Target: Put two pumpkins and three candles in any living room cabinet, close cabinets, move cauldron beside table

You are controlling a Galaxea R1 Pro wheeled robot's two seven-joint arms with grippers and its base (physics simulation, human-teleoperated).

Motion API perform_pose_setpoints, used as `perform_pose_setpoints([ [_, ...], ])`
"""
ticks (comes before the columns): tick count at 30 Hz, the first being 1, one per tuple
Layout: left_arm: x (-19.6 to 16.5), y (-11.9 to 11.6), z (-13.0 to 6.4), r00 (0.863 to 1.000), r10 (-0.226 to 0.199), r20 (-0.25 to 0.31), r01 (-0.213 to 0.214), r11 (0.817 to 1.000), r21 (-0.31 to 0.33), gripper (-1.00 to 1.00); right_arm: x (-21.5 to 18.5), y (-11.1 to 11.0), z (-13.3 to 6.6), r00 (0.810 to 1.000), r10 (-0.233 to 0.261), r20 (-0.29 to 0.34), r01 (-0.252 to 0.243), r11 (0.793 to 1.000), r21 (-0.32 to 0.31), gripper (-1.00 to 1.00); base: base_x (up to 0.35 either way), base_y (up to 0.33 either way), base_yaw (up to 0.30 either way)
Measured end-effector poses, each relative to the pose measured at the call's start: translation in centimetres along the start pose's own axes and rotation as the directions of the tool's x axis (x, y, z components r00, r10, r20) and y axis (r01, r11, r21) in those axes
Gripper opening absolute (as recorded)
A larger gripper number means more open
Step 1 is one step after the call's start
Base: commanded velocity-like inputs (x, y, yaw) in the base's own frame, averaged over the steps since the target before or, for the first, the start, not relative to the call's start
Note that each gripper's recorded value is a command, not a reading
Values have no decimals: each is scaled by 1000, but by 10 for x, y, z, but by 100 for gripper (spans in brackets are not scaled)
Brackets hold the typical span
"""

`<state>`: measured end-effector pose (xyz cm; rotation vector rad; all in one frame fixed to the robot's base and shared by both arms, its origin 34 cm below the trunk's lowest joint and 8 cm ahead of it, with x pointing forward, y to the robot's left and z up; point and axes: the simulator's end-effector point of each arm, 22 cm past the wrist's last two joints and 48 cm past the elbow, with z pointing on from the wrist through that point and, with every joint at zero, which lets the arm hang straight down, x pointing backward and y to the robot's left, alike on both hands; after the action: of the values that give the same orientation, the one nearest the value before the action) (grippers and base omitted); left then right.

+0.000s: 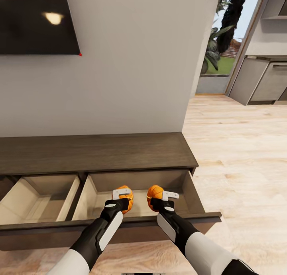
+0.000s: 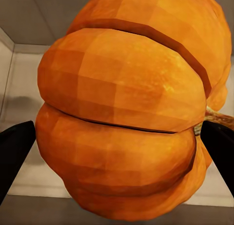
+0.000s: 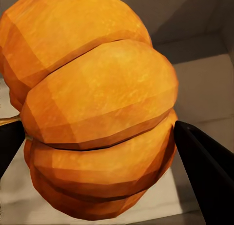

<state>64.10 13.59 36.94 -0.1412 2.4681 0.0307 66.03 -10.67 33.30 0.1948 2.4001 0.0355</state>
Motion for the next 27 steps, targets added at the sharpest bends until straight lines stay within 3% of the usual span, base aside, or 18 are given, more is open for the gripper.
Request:
perform_pose_setpoints([
  [27, 6, 0, 4, 1000, 4, 1, -4, 1000, -2, -100, 10, -2, 4, 1000, 4, -12, -4, 1000, 2, -100, 9, 0, 0],
])
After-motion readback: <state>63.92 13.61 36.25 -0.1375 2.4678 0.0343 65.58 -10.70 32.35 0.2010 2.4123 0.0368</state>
